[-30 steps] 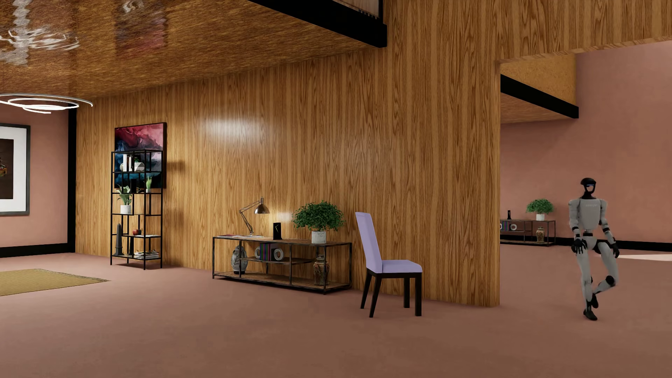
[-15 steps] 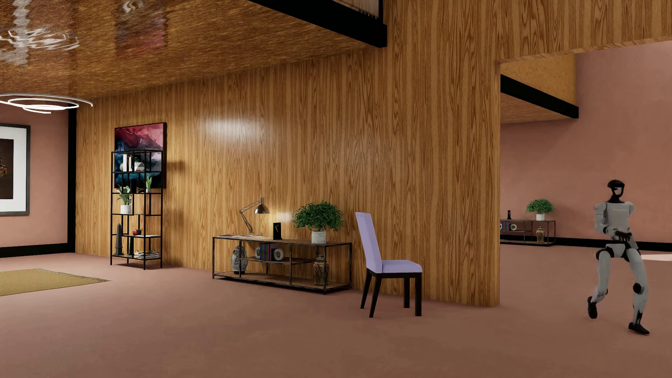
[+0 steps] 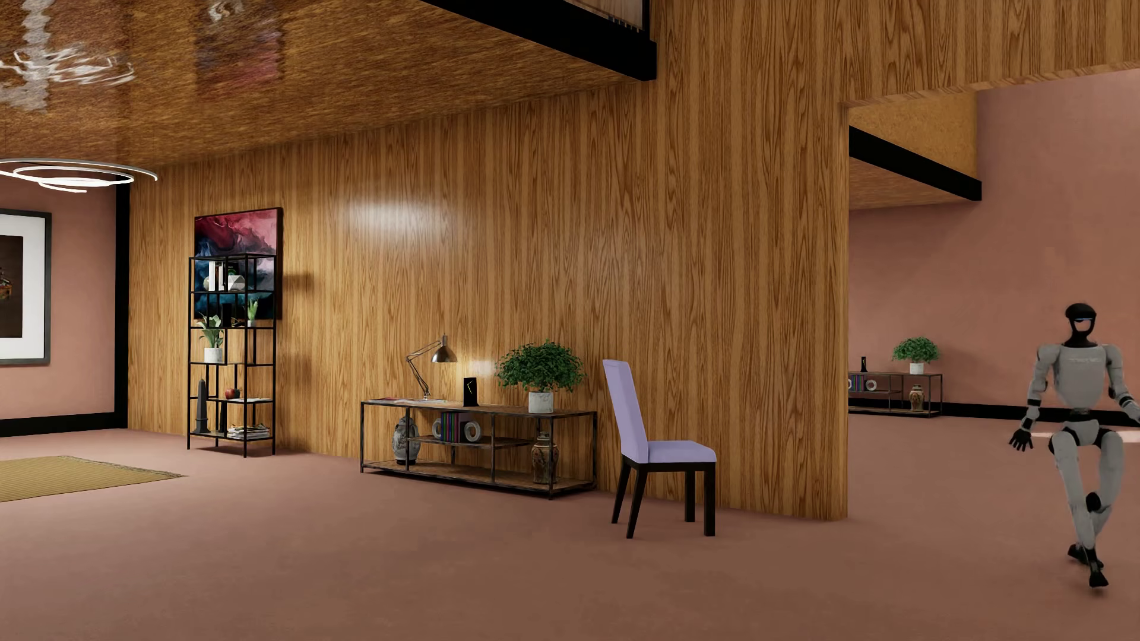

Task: Walk to the shelves

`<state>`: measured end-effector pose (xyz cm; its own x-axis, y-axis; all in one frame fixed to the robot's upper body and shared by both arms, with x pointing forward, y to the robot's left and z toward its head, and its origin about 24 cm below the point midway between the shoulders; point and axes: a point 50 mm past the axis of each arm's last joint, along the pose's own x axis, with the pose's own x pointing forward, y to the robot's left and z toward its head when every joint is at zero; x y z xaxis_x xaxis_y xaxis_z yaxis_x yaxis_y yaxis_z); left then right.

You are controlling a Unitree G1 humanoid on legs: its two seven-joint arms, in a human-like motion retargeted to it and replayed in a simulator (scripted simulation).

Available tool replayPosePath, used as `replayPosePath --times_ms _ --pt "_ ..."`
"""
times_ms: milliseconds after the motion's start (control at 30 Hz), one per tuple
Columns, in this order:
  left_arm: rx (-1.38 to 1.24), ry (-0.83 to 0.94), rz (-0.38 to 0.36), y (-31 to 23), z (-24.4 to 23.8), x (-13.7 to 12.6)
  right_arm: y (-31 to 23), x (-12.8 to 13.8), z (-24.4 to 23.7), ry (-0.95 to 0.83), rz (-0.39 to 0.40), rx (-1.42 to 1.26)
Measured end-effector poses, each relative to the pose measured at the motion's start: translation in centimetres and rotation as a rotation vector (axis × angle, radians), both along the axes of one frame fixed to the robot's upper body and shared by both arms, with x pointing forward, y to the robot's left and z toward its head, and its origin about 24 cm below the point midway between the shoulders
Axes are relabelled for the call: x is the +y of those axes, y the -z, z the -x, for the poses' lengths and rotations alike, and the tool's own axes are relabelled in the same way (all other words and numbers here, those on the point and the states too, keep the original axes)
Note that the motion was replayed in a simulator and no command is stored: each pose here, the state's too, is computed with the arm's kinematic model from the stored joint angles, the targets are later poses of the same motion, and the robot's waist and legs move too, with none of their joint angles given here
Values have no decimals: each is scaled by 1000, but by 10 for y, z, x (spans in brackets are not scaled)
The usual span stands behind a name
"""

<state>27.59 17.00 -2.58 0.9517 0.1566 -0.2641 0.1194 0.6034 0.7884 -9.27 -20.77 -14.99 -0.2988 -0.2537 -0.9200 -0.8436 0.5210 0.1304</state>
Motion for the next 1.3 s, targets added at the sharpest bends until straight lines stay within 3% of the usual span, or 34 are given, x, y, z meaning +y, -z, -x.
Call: replayPosePath --times_ms 67,133,200,233,300,367,400,467,567,633,700,800,867,933,1000,1033,1067,1133,1167,1233,1300 --pt "101 -28 -7 20 21 9 1 1 -13 12 14 -56" --pt "352 -26 -94 58 57 22 2 5 -44 50 121 -241" --pt "696 -30 -133 96 105 33 1 7 -96 155 267 -465" --pt "839 -41 -134 109 131 39 0 12 -130 179 287 -578" --pt "1019 -71 -95 125 180 45 -10 31 -208 146 212 -804" --pt "1082 -131 -28 130 220 49 -40 62 -287 2 5 -1071" --pt "1078 -163 9 130 235 48 -62 80 -321 -142 -95 -1196" --pt "1039 -242 85 128 255 43 -115 111 -372 -461 -213 -1429" --pt "1022 -271 111 127 265 34 -176 127 -397 -701 -205 -1669" --pt "1011 -226 90 126 257 34 -185 113 -391 -608 -185 -1755" --pt "966 -271 50 123 249 41 -162 92 -375 -470 -139 -1674" --pt "855 -487 116 119 255 45 -86 64 -334 -408 -18 -1249" --pt "896 -510 116 125 255 41 -32 34 -282 -360 110 -806" --pt "999 -333 4 131 232 44 -5 16 -231 -521 106 -437" --pt "1000 -130 -144 127 192 47 3 1 -195 -686 32 -373" --pt "948 -62 -190 123 171 48 3 -6 -177 -632 23 -419" --pt "862 -46 -202 116 149 47 2 -17 -156 -457 39 -454" --pt "670 -64 -174 97 108 51 0 -34 -117 -95 110 -474" --pt "580 -89 -143 85 90 53 -2 -39 -103 3 156 -460" --pt "437 -82 -136 62 58 53 -4 -40 -85 59 243 -433" --pt "372 -70 -147 48 40 51 -2 -30 -79 24 220 -397"
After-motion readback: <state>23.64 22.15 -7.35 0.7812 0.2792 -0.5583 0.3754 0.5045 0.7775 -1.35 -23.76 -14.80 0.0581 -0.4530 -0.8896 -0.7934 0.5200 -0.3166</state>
